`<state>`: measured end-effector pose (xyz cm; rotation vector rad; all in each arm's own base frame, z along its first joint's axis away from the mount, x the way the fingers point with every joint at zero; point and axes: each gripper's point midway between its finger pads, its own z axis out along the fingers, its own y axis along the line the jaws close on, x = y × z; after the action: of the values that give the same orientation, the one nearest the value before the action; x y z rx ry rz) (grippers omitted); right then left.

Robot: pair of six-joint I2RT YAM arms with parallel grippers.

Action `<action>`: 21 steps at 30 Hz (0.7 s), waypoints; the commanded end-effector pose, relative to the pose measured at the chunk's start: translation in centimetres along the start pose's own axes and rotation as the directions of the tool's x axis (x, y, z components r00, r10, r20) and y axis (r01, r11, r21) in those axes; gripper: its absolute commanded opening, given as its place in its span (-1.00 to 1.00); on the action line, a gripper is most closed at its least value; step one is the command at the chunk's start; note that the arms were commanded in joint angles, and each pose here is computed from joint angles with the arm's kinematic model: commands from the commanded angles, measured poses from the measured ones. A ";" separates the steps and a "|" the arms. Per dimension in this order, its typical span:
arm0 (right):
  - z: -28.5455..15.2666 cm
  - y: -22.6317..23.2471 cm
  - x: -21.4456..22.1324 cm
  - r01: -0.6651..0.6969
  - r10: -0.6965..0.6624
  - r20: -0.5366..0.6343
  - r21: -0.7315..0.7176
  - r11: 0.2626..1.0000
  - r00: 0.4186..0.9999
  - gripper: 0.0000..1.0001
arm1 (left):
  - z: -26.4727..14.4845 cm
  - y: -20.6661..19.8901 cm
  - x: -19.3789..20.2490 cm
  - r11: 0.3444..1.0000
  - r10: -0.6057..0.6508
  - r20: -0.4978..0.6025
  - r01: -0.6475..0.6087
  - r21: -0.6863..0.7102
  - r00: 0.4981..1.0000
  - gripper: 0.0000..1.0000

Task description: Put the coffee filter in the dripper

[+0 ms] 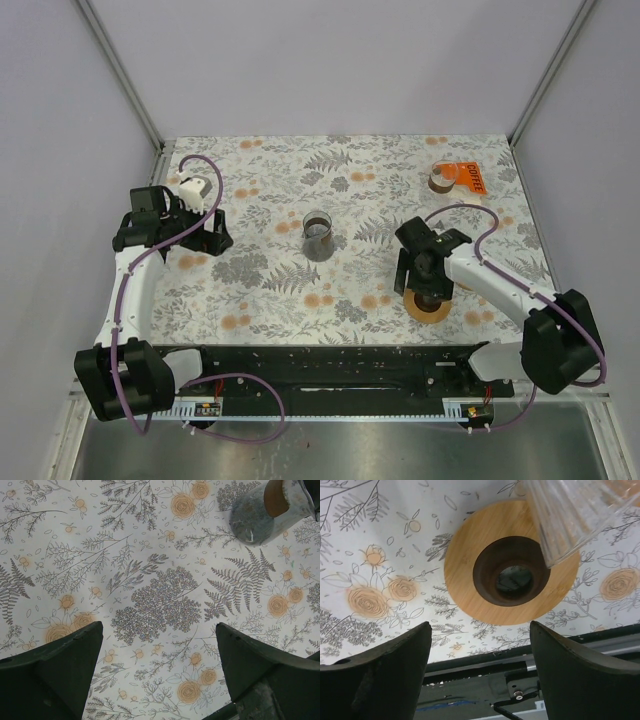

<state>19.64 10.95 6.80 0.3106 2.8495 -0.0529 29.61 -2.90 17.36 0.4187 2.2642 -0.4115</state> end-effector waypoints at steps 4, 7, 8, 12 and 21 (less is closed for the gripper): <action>2.7 0.9 -0.7 -0.027 0.027 0.018 0.013 1.000 0.999 0.73 | -0.6 0.0 -1.8 0.999 0.034 0.053 -0.035 0.007 0.998 0.98; 4.0 0.5 -0.6 -0.012 0.011 0.018 0.046 0.999 1.000 0.66 | -0.6 0.2 -1.7 0.999 0.035 0.054 -0.035 0.004 0.998 0.98; 4.2 0.5 -0.8 -0.004 0.003 0.027 0.050 0.999 1.000 0.64 | -0.6 0.1 -1.7 0.999 0.035 0.055 -0.035 0.007 0.998 0.98; 5.1 0.7 -1.1 0.027 -0.029 0.023 0.064 0.998 0.999 0.58 | -0.5 0.2 -1.7 1.000 0.029 0.053 -0.029 0.009 0.998 0.98; 7.6 3.1 0.5 0.108 -0.112 -0.066 -0.052 0.993 0.992 0.23 | -0.7 0.2 -1.7 1.000 0.028 0.058 -0.028 0.006 0.998 0.98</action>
<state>21.46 11.42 1.15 0.2171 2.8966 -0.1328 29.63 -2.53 17.42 0.4058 2.2615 -0.4122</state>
